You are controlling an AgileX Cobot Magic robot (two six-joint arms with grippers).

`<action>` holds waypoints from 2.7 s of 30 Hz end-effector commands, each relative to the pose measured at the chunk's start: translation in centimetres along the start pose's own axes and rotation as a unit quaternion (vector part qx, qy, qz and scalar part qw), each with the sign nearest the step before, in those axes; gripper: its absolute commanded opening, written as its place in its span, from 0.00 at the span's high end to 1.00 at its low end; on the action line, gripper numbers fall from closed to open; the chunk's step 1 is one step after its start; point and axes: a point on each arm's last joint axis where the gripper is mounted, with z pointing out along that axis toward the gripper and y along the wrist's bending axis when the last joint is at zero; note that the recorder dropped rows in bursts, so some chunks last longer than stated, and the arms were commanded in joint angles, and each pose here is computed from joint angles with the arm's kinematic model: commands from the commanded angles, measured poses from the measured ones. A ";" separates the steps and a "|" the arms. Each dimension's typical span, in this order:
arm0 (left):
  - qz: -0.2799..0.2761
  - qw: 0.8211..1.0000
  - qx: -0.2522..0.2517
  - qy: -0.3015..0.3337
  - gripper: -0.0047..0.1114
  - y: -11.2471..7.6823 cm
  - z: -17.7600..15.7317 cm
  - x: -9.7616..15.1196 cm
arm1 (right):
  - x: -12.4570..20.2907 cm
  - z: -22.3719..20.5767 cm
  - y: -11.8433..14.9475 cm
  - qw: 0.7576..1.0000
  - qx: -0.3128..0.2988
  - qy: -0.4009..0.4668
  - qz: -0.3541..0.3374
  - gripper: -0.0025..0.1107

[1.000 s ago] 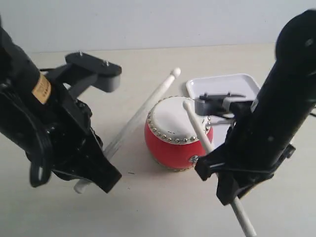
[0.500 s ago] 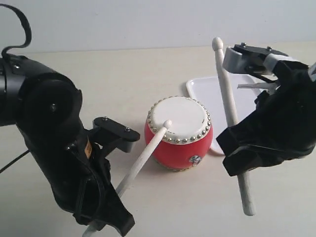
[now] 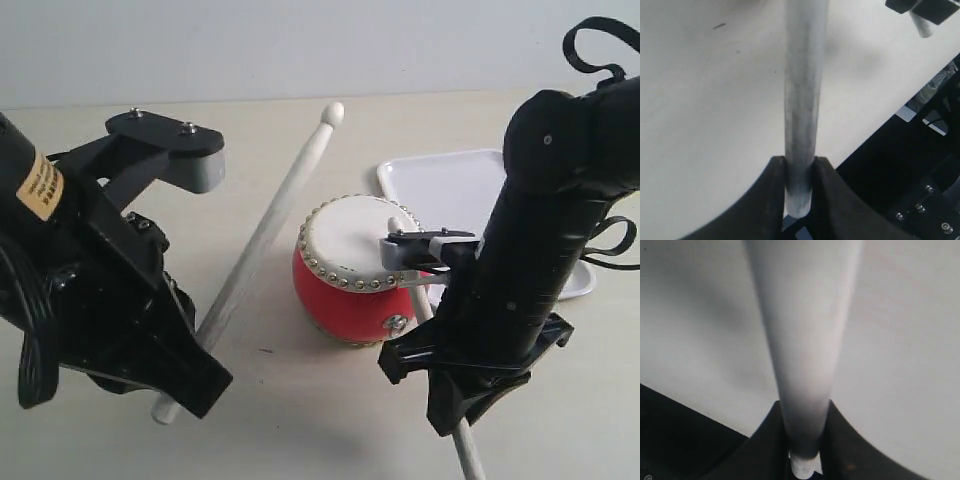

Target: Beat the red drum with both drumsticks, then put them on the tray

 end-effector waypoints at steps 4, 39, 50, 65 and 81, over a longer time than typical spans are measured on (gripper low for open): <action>0.008 0.996 -0.014 0.084 0.96 0.6 7.3 -2.3 | 5.9 -8.5 2.7 0.987 -0.027 -0.154 -0.046 0.98; -0.017 0.995 -0.019 0.095 0.96 0.9 9.3 -2.8 | 7.6 -9.8 3.0 0.982 -0.029 -0.178 -0.062 0.98; -0.014 0.980 -0.007 0.196 0.96 1.4 13.9 -2.2 | 8.5 -11.2 2.9 0.969 -0.012 -0.240 -0.063 0.98; 0.008 0.998 0.028 0.058 0.96 -0.8 1.8 -1.7 | 2.1 3.3 -0.2 0.997 -0.069 0.007 -0.017 0.98; 0.006 0.999 0.037 0.000 0.96 -1.1 0.0 -1.6 | 10.3 -9.7 0.9 0.976 0.057 -0.206 -0.041 0.98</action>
